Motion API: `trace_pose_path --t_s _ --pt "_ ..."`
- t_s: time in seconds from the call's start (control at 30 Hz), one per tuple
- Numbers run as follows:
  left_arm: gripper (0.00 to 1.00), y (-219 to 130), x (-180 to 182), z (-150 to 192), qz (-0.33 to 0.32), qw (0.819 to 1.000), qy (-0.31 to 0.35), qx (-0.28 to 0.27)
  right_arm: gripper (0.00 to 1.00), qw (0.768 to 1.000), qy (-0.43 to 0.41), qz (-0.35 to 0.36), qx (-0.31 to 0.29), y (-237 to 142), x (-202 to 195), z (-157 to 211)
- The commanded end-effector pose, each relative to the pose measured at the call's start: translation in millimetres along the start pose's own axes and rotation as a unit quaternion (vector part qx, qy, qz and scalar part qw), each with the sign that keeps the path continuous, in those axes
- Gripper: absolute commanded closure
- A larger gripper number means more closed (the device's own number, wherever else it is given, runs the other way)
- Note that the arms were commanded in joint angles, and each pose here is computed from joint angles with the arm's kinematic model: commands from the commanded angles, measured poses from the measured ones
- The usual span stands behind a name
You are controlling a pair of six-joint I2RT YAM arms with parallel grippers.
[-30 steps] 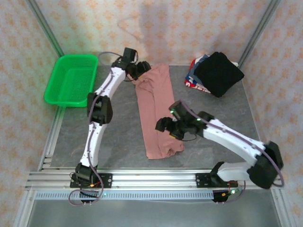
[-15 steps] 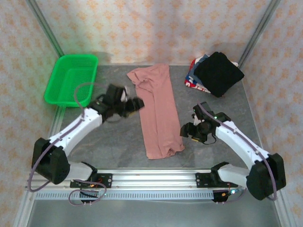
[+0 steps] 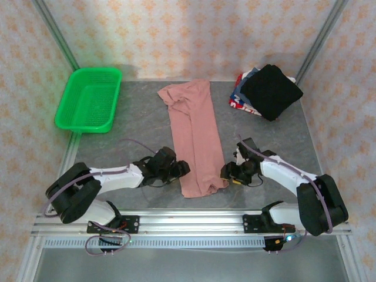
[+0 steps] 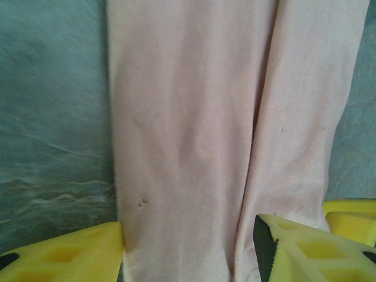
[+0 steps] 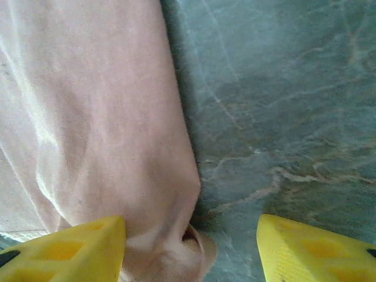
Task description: Fold and stack the t-shirts
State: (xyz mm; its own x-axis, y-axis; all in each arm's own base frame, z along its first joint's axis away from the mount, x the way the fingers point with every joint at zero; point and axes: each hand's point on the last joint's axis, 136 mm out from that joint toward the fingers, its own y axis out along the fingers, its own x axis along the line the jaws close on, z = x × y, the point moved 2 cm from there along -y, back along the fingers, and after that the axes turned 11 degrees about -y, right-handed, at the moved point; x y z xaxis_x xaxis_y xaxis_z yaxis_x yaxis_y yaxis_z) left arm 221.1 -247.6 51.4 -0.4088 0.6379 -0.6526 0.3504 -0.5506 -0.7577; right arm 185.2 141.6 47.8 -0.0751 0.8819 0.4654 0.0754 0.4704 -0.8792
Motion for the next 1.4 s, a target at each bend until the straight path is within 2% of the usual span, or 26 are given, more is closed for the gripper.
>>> trace_pose_path --t_s 0.0,0.3,0.47,0.63,0.83,1.27,1.33,1.37 --pt "0.41 7.6 -6.3 4.8 0.022 1.0 -0.009 -0.018 0.39 0.999 -0.003 -0.031 -0.017 5.5 6.0 -6.8" --pt "0.41 -2.2 7.7 34.5 0.008 1.0 -0.004 -0.013 0.38 0.998 -0.001 -0.06 -0.026 1.0 13.1 -1.5" --pt "0.41 -2.8 4.5 52.3 0.01 1.0 0.006 -0.006 0.39 0.997 0.004 -0.075 -0.018 5.3 14.3 5.7" --pt "0.41 -1.5 1.1 59.3 0.019 1.0 0.007 -0.022 0.39 0.996 0.003 -0.083 -0.023 0.1 16.4 12.8" --pt "0.47 2.2 -15.3 64.6 0.034 0.999 0.015 -0.027 0.43 0.995 -0.003 -0.099 -0.024 -2.6 22.9 17.3" --pt "0.86 -11.3 -30.6 61.1 0.056 0.997 0.018 -0.042 0.74 0.992 -0.003 -0.122 -0.006 -0.7 32.5 18.2" --pt "0.9 -15.3 -32.1 60.0 0.061 0.997 0.018 -0.046 0.83 0.993 -0.001 -0.118 -0.002 -1.2 32.1 18.3" --pt "0.93 -17.7 -33.0 59.0 0.064 0.997 0.016 -0.048 0.92 0.993 0.001 -0.119 -0.001 -1.9 33.3 17.4"
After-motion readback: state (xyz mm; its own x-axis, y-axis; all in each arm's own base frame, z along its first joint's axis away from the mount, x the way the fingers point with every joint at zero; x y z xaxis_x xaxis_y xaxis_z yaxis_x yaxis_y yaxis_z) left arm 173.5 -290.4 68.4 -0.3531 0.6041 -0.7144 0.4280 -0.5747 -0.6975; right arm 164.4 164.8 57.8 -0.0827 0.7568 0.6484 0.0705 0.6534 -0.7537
